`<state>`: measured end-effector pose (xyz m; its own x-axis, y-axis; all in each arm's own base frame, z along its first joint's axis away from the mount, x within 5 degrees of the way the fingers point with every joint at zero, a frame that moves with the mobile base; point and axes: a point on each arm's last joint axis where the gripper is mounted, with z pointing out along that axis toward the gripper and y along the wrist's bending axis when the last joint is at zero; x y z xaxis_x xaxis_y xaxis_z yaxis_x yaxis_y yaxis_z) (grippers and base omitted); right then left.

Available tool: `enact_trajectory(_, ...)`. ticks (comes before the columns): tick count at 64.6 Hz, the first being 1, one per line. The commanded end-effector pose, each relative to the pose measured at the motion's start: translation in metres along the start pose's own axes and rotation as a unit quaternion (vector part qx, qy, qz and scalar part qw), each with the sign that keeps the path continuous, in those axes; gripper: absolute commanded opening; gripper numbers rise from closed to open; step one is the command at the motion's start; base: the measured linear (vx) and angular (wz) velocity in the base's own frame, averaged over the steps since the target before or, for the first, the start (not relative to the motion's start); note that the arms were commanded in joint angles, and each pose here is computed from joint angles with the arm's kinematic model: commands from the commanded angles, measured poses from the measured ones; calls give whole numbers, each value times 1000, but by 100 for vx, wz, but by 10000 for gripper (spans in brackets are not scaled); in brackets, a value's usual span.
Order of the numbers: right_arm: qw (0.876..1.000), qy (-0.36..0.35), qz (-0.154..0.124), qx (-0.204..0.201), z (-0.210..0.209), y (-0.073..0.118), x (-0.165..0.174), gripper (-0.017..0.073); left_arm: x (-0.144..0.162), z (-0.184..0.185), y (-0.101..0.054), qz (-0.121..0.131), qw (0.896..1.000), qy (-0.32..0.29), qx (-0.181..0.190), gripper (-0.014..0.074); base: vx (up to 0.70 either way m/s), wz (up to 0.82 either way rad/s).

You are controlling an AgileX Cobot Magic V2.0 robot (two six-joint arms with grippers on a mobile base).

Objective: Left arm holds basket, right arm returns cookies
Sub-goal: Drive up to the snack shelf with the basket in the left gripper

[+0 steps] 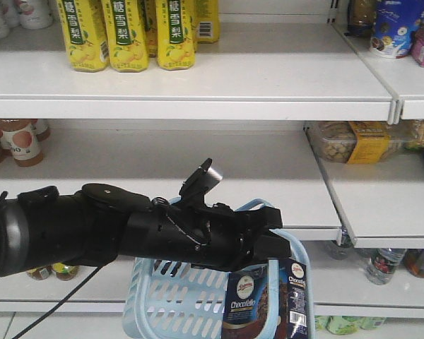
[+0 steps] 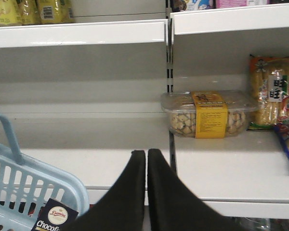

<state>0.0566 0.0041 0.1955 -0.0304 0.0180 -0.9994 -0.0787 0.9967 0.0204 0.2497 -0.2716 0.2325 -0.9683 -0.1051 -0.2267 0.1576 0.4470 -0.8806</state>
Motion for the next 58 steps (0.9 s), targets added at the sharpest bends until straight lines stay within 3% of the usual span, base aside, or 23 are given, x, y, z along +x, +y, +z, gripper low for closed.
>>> enact_trajectory(1, 999, -41, -5, -6, -1, 1, -6, -8, -3, -14, -33, -6, 998, -12, 67, -6, 12, 27)
enact_trajectory(58, 999, -41, -5, -6, -1, 1, -6, -8, -3, -14, -33, -6, 998, -12, 67, -6, 10, 5)
